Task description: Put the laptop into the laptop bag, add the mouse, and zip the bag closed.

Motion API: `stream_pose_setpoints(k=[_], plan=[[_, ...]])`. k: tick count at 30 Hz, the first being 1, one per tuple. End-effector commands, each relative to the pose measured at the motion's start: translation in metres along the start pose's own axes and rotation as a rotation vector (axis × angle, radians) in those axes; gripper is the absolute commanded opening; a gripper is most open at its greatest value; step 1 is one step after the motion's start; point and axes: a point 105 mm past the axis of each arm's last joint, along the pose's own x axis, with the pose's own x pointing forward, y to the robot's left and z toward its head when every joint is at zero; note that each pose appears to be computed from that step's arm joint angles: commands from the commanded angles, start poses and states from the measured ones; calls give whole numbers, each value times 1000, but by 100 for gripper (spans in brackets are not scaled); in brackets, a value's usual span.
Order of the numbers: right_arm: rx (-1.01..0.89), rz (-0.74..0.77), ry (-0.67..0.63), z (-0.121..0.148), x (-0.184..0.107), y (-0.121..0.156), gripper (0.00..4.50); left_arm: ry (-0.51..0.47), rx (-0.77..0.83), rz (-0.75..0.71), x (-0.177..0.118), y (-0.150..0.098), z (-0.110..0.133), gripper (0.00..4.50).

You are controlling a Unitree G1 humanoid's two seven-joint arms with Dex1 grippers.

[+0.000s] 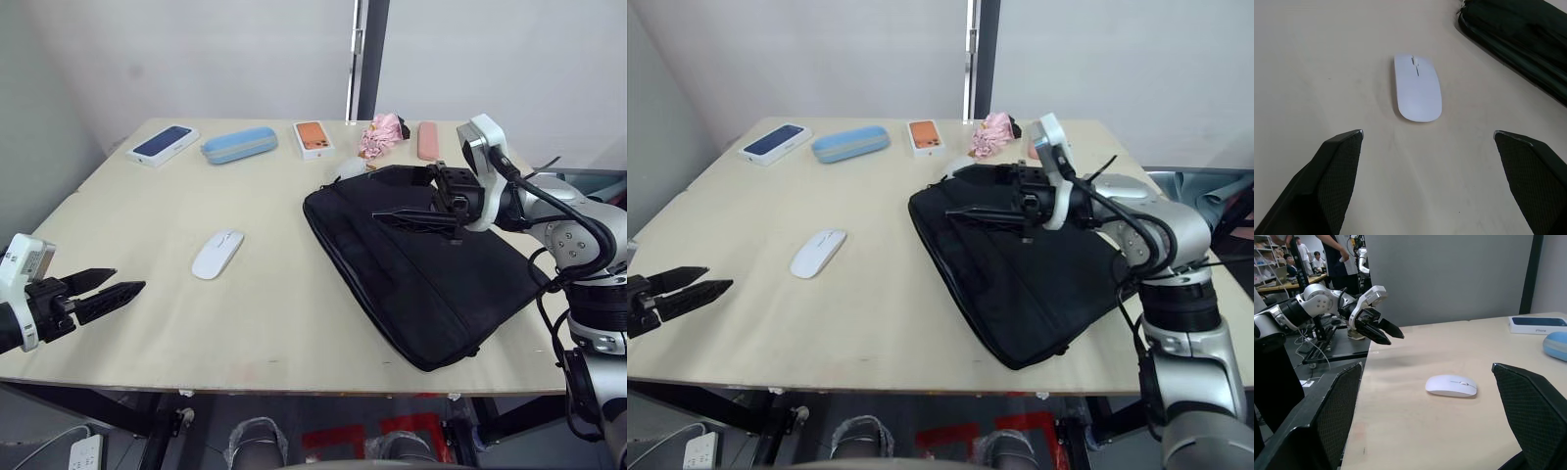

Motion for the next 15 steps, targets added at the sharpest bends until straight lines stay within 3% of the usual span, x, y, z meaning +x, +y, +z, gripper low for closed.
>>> stream_pose_setpoints(k=[1,15], plan=[[-74,-20,-20,10,1,1,445,-28,74,-15,15,-9,10,450],[-124,-92,27,-4,-3,1,445,-94,223,62,98,-6,9,450]])
